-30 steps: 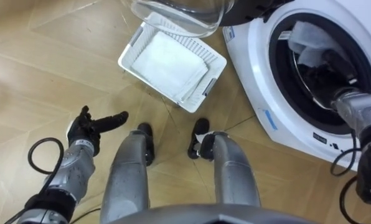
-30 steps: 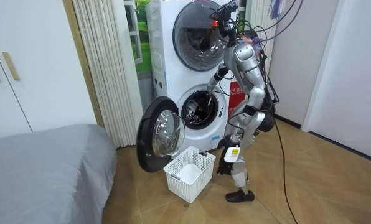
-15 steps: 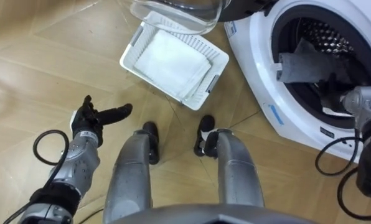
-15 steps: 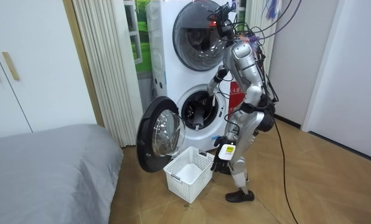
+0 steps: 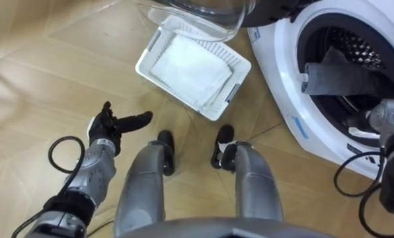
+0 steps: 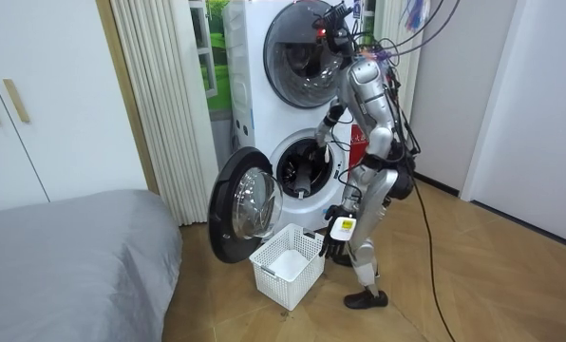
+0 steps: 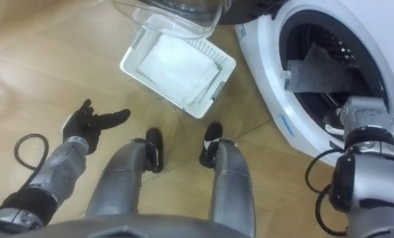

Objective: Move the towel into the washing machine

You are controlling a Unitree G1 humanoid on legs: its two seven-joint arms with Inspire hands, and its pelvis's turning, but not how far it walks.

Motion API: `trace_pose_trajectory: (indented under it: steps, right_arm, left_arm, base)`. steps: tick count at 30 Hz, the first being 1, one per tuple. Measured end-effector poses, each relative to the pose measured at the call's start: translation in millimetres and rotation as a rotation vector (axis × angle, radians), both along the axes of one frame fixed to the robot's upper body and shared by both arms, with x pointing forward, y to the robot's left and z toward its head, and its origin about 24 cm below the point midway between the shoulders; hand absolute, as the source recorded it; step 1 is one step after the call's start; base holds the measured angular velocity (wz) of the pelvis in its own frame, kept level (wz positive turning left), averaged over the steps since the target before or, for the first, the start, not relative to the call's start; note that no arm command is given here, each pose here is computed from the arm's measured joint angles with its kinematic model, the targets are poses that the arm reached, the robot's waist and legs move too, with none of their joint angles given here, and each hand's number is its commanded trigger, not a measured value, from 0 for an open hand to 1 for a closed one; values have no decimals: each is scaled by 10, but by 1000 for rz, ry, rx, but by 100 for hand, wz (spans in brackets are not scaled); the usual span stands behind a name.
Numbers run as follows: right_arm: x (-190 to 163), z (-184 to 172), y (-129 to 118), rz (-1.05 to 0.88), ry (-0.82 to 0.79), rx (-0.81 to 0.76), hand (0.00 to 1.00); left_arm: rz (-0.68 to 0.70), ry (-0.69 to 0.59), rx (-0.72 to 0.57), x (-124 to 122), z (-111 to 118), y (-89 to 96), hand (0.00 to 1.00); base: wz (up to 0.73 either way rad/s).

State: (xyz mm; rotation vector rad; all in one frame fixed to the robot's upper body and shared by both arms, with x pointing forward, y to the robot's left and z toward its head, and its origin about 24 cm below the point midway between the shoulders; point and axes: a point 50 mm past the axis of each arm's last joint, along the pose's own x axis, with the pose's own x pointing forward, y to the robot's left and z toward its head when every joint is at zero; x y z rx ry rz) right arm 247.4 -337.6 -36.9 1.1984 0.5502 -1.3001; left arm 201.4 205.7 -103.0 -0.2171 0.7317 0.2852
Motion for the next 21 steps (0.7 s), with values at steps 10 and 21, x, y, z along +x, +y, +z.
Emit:
trace_pose_trajectory:
  steps: [10,21]
  right_arm:
    - [-951,-737,197,237,278,-167,0]
    - [-1803,-1197,682,988,475,-223,0]
  left_arm:
    - [-78,225,145,-570,-335,246,0]
    - [-99,409,232,-1205,-514,402,0]
  base:
    - [1]
    - [-1]
